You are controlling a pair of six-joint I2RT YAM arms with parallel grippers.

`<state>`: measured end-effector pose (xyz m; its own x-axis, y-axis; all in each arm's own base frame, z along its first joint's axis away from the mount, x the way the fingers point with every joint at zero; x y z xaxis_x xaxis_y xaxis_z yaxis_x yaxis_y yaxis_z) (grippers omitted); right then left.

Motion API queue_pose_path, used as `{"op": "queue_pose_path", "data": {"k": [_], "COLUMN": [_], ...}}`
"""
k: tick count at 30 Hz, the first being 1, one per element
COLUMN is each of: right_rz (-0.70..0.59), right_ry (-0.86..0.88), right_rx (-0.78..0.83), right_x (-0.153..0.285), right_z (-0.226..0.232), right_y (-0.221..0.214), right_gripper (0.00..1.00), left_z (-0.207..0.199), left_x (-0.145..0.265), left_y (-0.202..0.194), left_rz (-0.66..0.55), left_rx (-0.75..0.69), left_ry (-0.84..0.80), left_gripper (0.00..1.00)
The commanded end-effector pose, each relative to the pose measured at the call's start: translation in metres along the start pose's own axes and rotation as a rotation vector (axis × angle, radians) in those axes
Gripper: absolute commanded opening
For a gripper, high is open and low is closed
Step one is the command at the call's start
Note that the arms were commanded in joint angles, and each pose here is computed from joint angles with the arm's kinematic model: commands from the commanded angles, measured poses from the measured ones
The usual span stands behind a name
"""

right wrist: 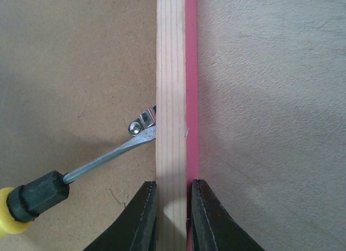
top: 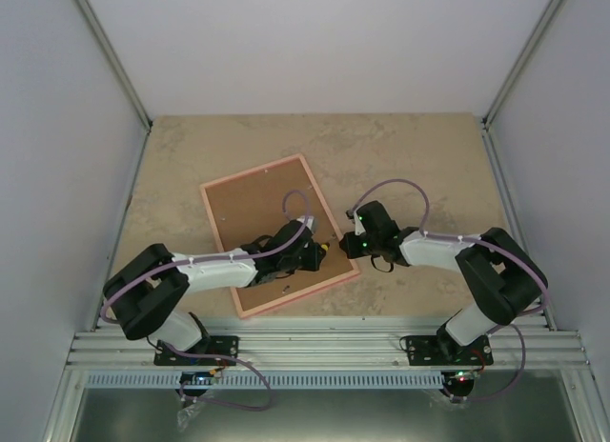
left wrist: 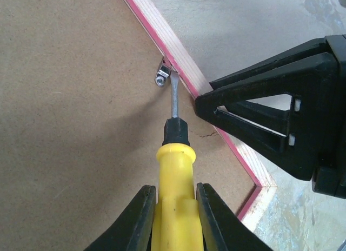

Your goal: Take the photo out of the frame

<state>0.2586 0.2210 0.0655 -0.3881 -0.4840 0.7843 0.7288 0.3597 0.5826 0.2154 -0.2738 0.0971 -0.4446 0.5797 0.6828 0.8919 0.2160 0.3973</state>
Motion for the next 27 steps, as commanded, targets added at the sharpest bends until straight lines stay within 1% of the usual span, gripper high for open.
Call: {"op": "queue_pose_path", "data": {"k": [1,7,15,27], "right_rz": [0.034,0.020,0.012,-0.010], "right_ry": [0.024,0.015,0.001,0.013], "right_rx": [-0.027,-0.036,-0.069,-0.094], "right_x": [-0.006,-0.005,-0.004,-0.002], "right_z": [0.004,0.002,0.000,0.001], "right_y": [-0.015,-0.015,-0.017,-0.020], "right_gripper": [0.01,0.01,0.00,0.00], "left_z": [0.006,0.012,0.018,0.017], "left_x": [-0.003,-0.001,0.003,0.007], "left_y": [0.005,0.009,0.011,0.017], "left_rz": [-0.043,-0.087,-0.129,-0.202], "left_rx": [0.030,0.067,0.113,0.208], "left_ry": [0.064,0.098,0.101,0.048], "left_gripper": [0.00,0.00,0.00,0.00]}}
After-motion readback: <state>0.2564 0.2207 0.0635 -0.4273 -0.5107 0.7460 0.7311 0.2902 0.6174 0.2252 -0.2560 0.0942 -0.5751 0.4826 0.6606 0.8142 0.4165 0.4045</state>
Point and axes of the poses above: each gripper's point midway between its finger pads, its own x axis back along the fingers, its own z axis along the line the jaws close on, y = z × x, the point moved 5 cm from there along x, back along the fingers, and after that the axes turned 15 degrees about x, right-handed, at the moved point
